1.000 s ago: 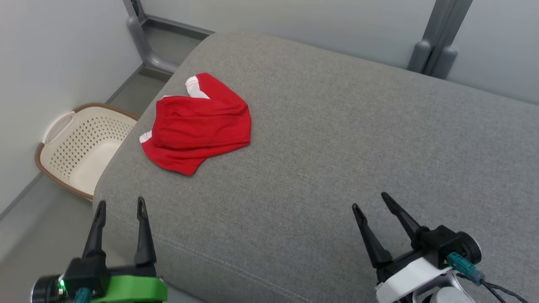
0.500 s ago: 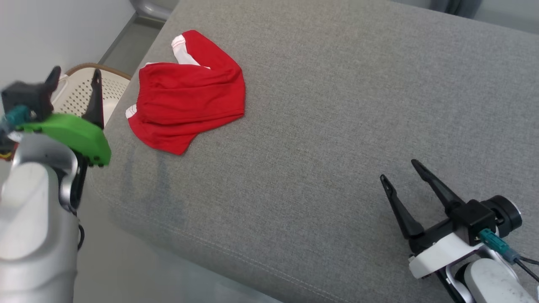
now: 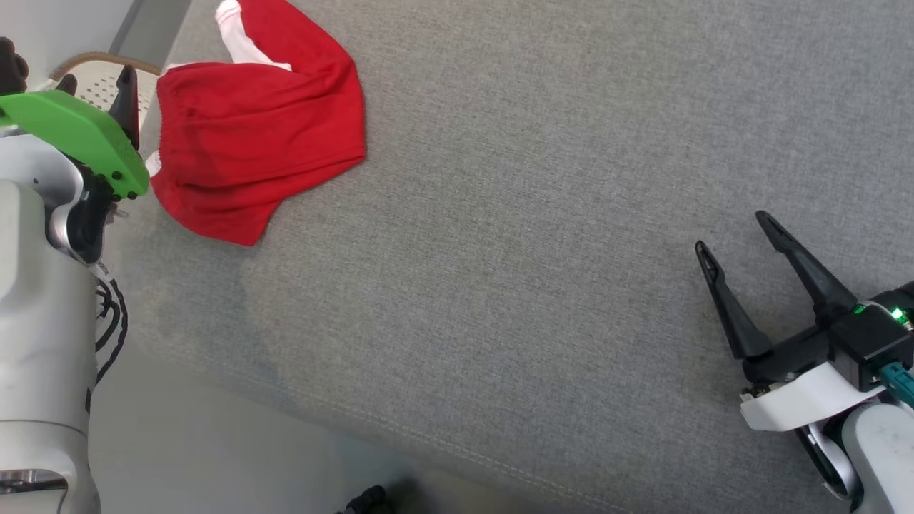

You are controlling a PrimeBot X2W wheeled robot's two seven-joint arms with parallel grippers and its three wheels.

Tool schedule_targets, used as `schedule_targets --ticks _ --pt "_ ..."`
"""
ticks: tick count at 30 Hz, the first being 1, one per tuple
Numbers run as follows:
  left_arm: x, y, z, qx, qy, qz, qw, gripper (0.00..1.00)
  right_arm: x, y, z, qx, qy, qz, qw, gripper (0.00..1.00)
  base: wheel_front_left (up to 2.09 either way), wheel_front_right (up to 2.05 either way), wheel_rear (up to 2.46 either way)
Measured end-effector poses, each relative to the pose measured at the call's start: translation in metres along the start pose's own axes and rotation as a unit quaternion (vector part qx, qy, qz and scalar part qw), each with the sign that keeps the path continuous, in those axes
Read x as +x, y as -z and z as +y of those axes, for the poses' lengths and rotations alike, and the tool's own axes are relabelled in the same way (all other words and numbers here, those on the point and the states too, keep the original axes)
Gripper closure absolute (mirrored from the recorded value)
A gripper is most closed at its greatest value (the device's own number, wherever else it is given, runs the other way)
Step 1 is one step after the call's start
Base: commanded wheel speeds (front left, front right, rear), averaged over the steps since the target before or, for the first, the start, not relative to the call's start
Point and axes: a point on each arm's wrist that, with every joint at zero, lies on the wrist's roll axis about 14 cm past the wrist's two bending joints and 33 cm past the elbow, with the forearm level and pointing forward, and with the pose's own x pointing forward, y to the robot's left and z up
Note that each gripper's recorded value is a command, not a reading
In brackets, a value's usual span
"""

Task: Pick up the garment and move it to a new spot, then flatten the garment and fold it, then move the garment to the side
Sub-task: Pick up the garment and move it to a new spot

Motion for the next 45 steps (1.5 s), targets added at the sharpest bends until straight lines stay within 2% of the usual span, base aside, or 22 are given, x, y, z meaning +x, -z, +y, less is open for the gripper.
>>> schedule_targets --ticks 12,18,19,20,23,27,32,39,45 --pt "0.044 0.08 -0.031 -0.031 0.013 0.109 0.994 0.0 -0.002 0.032 -0.029 0.011 0.026 0.008 1.0 0.0 0.0 0.0 0.0" --pt "0.053 0.104 -0.044 -0.036 0.023 0.146 0.988 0.0 0.0 0.04 -0.034 0.014 0.027 0.004 1.0 0.0 0.0 0.0 0.0" --pt "0.053 0.106 -0.046 -0.035 0.025 0.148 0.988 0.55 0.0 0.041 -0.035 0.015 0.027 0.003 1.0 0.0 0.0 0.0 0.0" --pt "0.054 0.104 -0.047 -0.035 0.028 0.144 0.989 1.0 0.0 0.041 -0.035 0.015 0.028 0.003 0.999 0.0 0.0 0.0 0.0" --pt "0.056 0.095 -0.051 -0.03 0.038 0.113 0.992 1.0 0.001 0.039 -0.035 0.016 0.032 0.001 0.999 0.0 0.0 0.0 0.0" --pt "0.056 0.06 -0.047 -0.014 0.046 0.023 0.999 1.0 0.002 0.032 -0.034 0.019 0.039 -0.003 0.999 0.0 0.0 0.0 0.0" --pt "0.045 0.006 -0.04 0.008 0.056 -0.087 0.995 1.0 0.005 0.015 -0.026 0.029 0.049 -0.013 0.998 0.0 0.0 0.0 0.0" --pt "0.016 -0.068 -0.048 0.036 0.096 -0.192 0.976 1.0 0.0 -0.026 -0.01 0.046 0.069 -0.048 0.995 0.0 0.0 0.0 0.0" --pt "-0.019 -0.114 -0.091 0.066 0.166 -0.271 0.946 1.0 -0.019 -0.073 -0.013 0.036 0.109 -0.092 0.989 0.0 0.0 0.0 0.0"
